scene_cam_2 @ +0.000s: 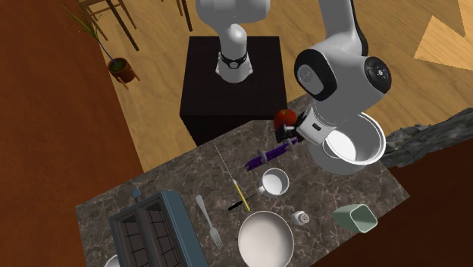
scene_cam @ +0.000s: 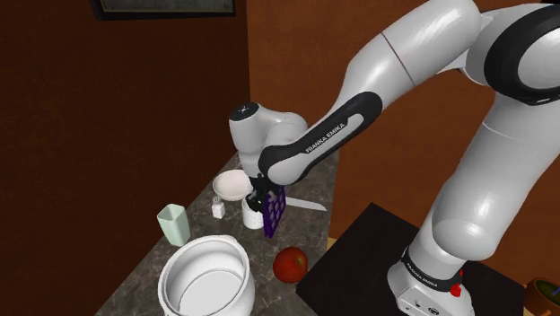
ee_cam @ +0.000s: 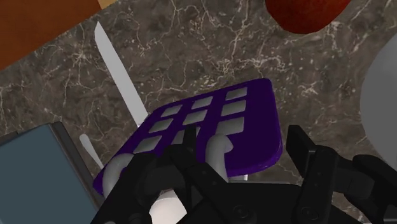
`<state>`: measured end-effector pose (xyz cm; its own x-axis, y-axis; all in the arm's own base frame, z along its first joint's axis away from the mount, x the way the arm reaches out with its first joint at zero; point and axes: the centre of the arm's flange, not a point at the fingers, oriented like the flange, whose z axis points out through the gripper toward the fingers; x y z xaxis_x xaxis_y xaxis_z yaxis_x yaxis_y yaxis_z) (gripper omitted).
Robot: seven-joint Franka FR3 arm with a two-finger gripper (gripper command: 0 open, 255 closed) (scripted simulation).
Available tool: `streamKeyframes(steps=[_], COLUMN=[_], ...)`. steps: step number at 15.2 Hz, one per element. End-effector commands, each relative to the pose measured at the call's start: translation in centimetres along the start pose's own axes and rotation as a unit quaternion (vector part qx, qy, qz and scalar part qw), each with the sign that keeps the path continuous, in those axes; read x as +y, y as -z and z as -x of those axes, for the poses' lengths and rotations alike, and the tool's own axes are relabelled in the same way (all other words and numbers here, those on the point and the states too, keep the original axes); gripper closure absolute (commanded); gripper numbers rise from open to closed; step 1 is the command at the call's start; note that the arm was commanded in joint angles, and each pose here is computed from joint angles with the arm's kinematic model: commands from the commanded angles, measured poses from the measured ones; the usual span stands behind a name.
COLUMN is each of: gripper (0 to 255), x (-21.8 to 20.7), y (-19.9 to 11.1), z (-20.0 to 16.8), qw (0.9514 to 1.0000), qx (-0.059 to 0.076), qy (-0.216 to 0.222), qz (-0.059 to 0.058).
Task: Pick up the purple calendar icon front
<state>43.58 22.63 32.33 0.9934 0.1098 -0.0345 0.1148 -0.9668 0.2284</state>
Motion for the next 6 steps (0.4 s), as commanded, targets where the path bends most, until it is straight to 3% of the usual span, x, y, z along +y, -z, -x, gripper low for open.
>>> streamKeyframes(steps=[1,6], gripper=[255,255], x=[0.2,0.6], y=[1.0,2.7], z=[0.1,0.2], qw=[1.0000,1.0000], qx=[0.000,0.000], qy=[0.000,0.000], qz=[0.000,0.000])
